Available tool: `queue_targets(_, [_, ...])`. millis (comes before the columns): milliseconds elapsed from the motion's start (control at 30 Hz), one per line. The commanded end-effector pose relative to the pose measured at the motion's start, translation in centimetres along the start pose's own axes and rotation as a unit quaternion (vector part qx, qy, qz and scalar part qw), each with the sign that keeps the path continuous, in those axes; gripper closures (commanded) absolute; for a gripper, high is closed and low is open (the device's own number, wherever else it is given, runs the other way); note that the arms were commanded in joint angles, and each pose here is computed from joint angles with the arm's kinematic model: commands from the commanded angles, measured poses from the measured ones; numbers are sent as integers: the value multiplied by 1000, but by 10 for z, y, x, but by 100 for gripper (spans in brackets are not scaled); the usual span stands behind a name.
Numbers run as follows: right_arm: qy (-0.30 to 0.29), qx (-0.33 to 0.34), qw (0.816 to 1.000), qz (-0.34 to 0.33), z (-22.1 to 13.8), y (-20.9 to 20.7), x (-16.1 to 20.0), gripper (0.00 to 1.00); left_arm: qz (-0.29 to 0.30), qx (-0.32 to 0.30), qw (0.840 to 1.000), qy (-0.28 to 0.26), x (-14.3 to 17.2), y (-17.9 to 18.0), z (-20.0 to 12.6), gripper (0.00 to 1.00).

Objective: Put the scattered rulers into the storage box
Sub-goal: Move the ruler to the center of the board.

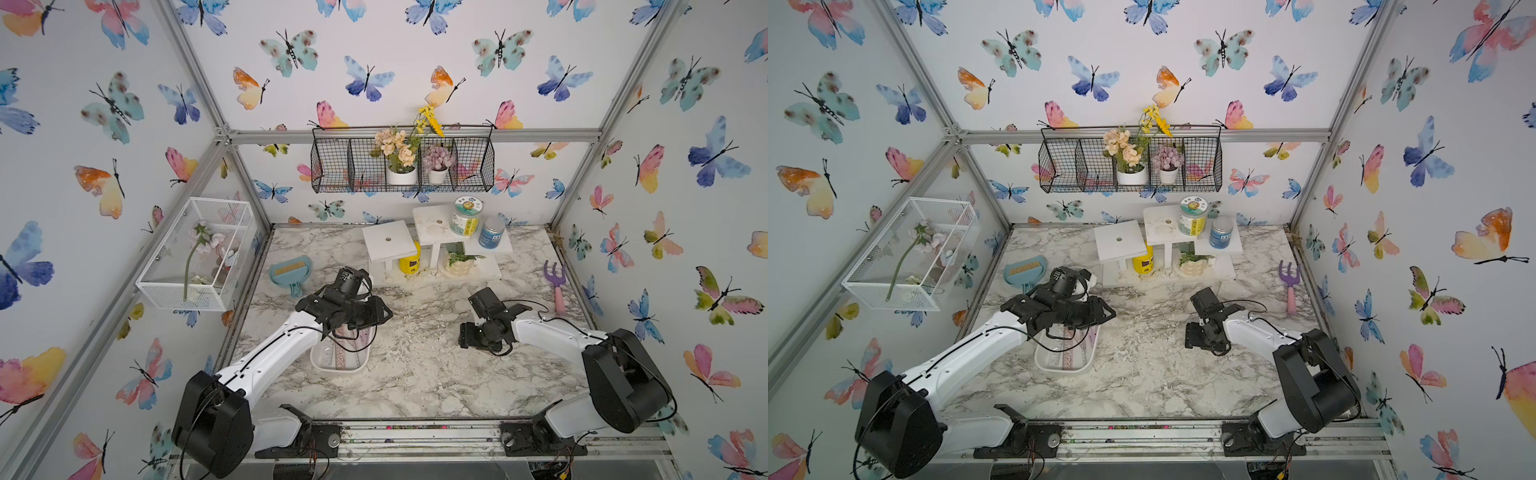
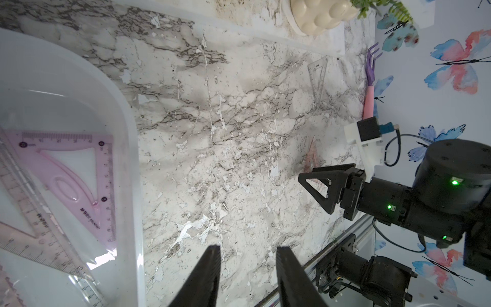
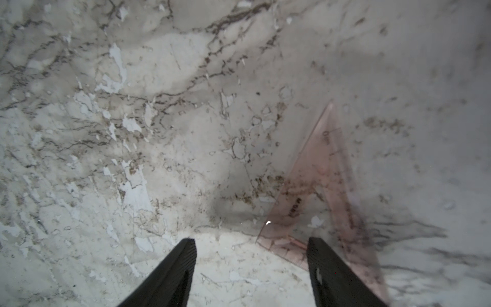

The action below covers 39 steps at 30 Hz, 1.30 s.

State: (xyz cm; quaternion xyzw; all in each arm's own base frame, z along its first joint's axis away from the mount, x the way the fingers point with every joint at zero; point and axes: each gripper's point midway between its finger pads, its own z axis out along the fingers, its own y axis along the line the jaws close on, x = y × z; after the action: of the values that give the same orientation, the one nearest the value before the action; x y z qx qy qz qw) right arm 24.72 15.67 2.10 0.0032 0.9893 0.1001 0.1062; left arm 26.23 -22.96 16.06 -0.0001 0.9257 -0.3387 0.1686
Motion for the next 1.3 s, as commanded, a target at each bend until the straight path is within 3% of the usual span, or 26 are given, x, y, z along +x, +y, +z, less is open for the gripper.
queue_targets(0, [3, -10, 1000, 1, 2, 5, -4, 28, -2, 14, 1000, 9, 4, -4, 4, 60])
queue_targets(400, [29, -89, 996, 0, 9, 36, 11, 32, -5, 15, 1000, 14, 8, 1, 10, 61])
queue_targets(867, [46, -155, 986, -38, 12, 113, 26, 32, -8, 9, 1000, 17, 11, 6, 14, 61])
queue_targets(1033, [39, -153, 986, -46, 12, 126, 19, 33, -11, 9, 1000, 16, 11, 7, 14, 61])
queue_targets(1267, [-1, -115, 990, -76, -18, 123, -4, 34, -13, 9, 1000, 16, 14, 9, 14, 61])
